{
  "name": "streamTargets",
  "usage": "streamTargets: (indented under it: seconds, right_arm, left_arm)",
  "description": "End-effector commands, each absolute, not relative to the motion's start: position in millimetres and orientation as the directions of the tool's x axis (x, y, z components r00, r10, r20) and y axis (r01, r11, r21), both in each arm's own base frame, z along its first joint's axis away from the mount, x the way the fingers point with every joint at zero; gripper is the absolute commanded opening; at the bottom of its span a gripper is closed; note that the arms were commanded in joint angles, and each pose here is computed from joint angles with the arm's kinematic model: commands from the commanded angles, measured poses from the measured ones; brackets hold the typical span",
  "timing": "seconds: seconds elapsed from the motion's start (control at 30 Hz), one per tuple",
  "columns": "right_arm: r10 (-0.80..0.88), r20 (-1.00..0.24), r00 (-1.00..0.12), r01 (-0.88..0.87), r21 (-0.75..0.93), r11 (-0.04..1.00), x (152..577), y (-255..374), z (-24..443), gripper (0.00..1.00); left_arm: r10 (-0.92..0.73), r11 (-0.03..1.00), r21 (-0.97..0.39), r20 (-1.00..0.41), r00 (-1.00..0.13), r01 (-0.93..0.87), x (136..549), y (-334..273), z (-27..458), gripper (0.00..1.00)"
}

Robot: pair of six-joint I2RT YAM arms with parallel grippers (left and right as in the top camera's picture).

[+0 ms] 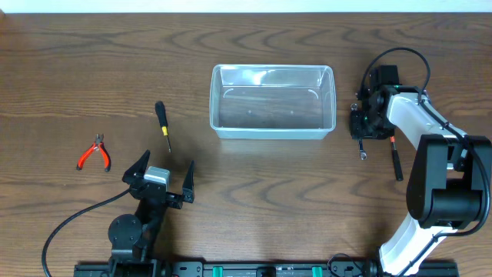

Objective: Pack container
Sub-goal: 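Close the right gripper on the wrench shaft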

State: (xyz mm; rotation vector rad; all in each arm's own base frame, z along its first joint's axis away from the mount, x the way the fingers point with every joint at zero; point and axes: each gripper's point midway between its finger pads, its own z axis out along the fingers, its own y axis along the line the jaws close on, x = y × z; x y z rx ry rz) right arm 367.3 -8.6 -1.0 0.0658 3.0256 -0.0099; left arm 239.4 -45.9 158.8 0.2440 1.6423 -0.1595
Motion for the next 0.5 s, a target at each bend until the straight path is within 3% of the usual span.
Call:
streamTargets:
  seconds: [0.0,0.47]
  right_arm:
    - [0.054,-0.131,-0.99,0.054,0.005,0.999,374,-9,-3,0.4]
    - [0.054,-0.177,-0.983,0.054,0.006,0.999,386,-9,-1,0.38]
  left_arm:
    - [0.055,0.962,0.021,-0.992,-0.117,0.272,238,-49,143,0.98]
    - [0.055,0.962,0.021,-0.992,-0.117,0.272,238,-49,143,0.98]
